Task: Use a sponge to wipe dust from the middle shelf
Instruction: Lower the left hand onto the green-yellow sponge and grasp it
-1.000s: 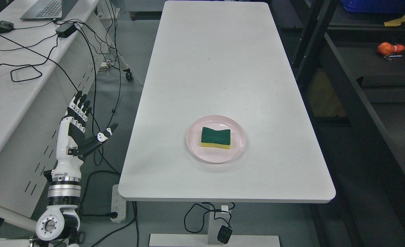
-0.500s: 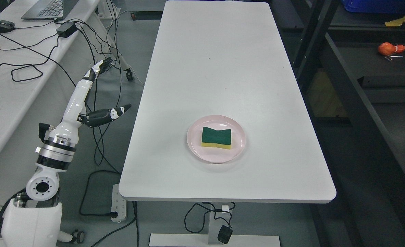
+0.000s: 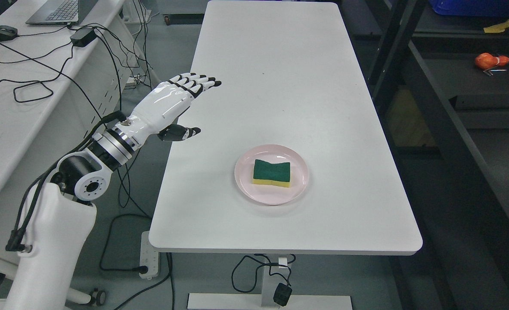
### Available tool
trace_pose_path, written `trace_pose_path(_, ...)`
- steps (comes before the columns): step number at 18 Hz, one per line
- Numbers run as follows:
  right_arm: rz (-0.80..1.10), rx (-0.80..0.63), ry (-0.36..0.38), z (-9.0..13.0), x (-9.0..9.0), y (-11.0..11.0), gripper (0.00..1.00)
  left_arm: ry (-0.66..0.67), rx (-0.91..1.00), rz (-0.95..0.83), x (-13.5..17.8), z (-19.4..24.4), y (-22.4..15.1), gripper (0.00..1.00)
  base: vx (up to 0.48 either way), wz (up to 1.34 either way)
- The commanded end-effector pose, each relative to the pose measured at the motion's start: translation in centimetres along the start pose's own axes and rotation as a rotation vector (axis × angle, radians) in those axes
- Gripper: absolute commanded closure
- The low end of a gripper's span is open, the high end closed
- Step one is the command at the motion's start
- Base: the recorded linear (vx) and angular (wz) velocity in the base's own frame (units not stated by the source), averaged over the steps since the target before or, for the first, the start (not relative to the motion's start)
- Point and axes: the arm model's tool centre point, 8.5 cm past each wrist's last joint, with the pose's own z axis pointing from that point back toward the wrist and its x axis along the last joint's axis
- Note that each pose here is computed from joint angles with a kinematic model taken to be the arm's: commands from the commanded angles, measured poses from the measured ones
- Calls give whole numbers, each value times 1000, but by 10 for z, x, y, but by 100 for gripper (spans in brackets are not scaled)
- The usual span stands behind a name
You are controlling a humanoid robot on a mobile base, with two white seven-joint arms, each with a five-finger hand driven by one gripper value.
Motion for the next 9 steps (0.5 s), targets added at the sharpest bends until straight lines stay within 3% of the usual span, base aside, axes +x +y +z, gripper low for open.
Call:
trace_pose_path(1,-3,-14,-22,0,10,-10,0,-235,-374,-209,83,-71,-92,6,0,0)
trace_pose_path(5,-3,-14,-22,0,10,-10,0,-368,-429,-220,134,-86,-110,7,0,0)
trace_pose_path(9,-3,-14,-22,0,10,-10,0,-384,-455,-256,141,-87,-115,8,0,0)
